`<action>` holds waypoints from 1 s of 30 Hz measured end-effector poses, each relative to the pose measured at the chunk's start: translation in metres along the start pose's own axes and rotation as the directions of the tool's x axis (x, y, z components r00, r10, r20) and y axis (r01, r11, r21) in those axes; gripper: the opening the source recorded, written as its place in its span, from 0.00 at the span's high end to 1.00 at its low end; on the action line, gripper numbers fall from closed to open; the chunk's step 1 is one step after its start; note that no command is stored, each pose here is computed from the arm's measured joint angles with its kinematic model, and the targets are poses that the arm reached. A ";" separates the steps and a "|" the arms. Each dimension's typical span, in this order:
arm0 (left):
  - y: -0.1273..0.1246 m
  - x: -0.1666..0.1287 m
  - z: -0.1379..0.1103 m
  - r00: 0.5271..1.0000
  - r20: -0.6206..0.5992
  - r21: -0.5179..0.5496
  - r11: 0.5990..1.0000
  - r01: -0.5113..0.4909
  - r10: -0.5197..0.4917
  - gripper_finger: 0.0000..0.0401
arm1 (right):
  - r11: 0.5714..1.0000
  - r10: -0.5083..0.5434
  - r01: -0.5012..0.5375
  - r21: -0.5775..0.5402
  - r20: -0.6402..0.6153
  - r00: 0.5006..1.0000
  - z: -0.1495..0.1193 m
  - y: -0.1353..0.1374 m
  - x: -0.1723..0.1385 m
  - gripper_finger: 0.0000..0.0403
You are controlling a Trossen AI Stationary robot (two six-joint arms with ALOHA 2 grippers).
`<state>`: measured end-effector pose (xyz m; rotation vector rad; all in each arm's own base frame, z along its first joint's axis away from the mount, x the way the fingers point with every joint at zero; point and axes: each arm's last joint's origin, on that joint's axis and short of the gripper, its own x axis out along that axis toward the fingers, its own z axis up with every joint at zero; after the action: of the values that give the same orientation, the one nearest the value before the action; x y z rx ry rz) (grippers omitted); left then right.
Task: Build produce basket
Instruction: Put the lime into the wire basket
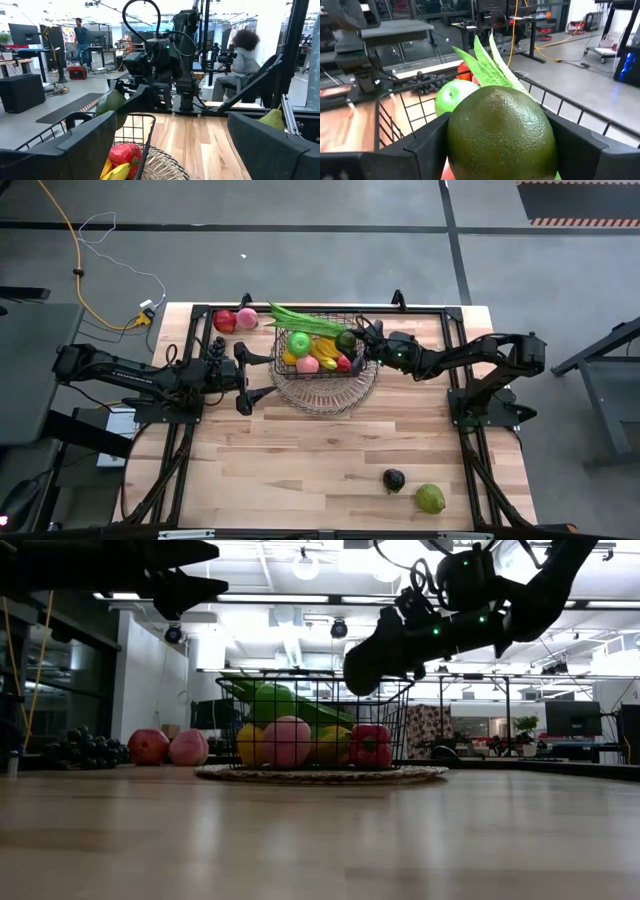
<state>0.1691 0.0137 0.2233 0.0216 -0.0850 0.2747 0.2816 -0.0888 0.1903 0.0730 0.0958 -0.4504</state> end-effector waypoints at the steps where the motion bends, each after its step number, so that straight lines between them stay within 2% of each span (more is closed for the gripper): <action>1: 0.000 0.000 0.000 1.000 0.000 0.000 1.000 0.000 0.000 0.08 | 1.000 -0.005 0.005 -0.014 0.000 1.000 0.000 -0.001 0.000 0.30; 11: 0.000 0.000 0.000 1.000 0.000 0.000 1.000 0.000 0.000 0.08 | 0.995 -0.092 0.089 -0.040 -0.071 0.993 -0.007 -0.006 0.000 0.29; 22: 0.001 0.000 0.000 0.999 -0.001 0.000 0.999 -0.035 0.035 0.08 | 0.995 -0.099 0.097 -0.038 -0.074 0.992 -0.008 -0.006 0.000 0.29; 26: 0.001 0.000 0.000 0.999 -0.002 0.000 0.999 -0.037 0.037 0.08 | 0.994 -0.105 0.102 -0.039 -0.081 0.991 -0.008 -0.006 0.000 0.23; 30: 0.001 0.000 0.000 0.999 -0.002 0.000 0.999 -0.042 0.042 0.08 | 0.990 -0.141 0.140 -0.020 -0.077 0.987 -0.008 -0.007 0.000 0.10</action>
<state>0.1688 0.0149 0.2232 0.0194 -0.0837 0.3162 0.2775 -0.0945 0.1821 0.0696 0.1821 -0.5881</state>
